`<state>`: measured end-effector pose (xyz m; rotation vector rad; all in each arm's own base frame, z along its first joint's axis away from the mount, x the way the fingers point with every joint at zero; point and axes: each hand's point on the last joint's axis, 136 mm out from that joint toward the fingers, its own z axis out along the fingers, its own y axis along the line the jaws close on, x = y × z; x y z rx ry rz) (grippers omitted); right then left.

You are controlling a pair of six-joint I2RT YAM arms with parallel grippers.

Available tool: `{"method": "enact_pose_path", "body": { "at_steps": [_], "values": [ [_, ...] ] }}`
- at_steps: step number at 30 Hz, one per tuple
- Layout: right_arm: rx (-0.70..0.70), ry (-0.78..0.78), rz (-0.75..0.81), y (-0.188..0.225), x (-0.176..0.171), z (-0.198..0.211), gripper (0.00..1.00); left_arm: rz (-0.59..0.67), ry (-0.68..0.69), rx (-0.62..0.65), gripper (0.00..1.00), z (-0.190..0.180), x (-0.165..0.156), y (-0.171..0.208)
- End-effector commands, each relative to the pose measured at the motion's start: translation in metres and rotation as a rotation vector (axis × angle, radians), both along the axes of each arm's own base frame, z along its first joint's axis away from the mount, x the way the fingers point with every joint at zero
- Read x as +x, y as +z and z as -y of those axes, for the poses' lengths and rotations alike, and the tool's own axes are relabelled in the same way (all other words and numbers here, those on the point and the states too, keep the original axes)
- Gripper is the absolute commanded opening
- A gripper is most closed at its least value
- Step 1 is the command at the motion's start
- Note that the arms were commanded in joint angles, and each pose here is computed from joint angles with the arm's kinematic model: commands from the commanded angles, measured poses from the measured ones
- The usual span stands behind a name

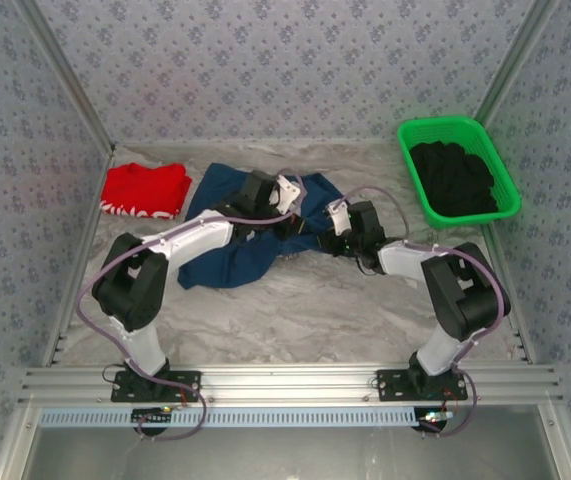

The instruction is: Fold the inside-out t-shirt

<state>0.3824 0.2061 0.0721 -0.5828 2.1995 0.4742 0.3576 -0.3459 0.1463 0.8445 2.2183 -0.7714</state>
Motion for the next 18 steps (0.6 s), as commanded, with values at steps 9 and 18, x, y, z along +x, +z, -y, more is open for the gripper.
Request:
{"method": "enact_pose_path", "body": {
  "at_steps": [9, 18],
  "values": [
    [0.517, 0.206, -0.292, 0.100, -0.093, -0.012, 0.00, 0.146, 0.245, 0.132, 0.14, -0.061, 0.008, -0.004],
    [0.685, 0.183, -0.423, 0.120, -0.092, -0.018, 0.00, 0.248, 0.245, 0.108, 0.47, -0.059, -0.025, 0.031]
  ]
}}
